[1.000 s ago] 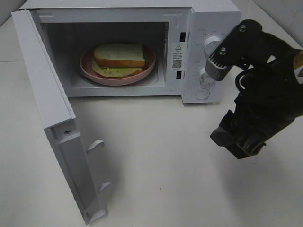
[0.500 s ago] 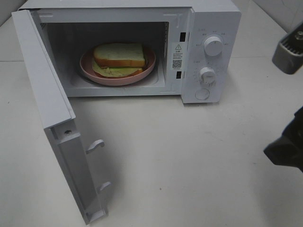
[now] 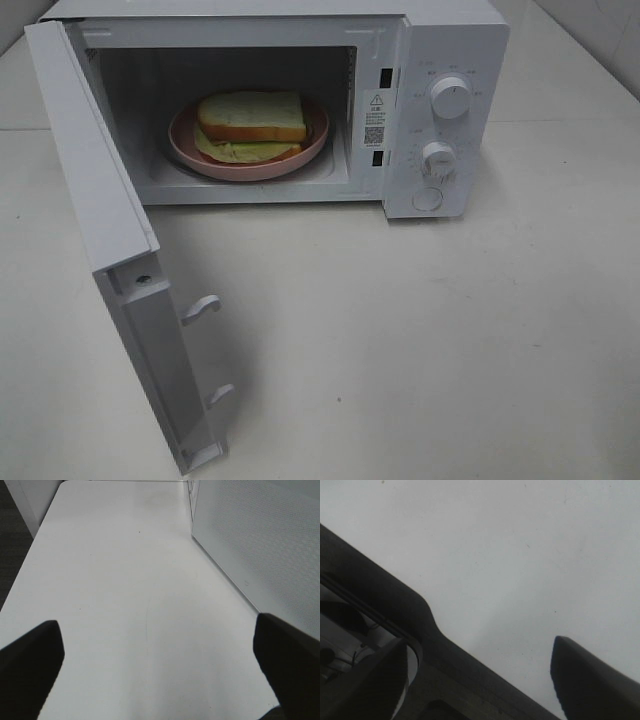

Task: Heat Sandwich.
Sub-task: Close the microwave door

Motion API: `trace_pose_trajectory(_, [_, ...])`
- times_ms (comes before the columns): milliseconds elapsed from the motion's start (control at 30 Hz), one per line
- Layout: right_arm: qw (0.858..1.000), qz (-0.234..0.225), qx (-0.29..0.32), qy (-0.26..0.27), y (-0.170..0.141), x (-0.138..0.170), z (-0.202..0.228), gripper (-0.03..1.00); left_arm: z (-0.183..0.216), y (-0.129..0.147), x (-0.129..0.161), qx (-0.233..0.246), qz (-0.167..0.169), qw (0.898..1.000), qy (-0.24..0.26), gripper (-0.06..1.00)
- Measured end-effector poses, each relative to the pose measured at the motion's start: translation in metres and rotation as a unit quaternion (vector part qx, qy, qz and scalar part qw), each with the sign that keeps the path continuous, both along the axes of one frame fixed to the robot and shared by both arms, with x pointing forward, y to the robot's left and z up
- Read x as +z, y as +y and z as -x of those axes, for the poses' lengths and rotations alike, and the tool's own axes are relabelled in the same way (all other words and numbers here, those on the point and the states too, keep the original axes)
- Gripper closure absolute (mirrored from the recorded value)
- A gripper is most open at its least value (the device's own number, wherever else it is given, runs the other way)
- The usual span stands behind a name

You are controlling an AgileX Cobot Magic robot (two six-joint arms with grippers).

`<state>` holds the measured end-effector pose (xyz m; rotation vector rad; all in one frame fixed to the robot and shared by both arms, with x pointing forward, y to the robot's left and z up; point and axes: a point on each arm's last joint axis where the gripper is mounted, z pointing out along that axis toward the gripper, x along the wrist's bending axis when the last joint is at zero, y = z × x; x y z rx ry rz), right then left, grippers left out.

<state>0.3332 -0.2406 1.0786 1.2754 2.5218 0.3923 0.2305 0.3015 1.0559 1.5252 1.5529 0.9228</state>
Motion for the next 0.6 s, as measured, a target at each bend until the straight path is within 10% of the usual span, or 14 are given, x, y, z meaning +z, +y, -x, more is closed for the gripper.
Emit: trace_pose_trajectory(600, [0.971, -0.069, -0.186, -0.132, -0.059, -0.003, 0.052, 0.21, 0.0, 0.0, 0.0, 0.0, 0.0, 1.0, 0.0, -0.03])
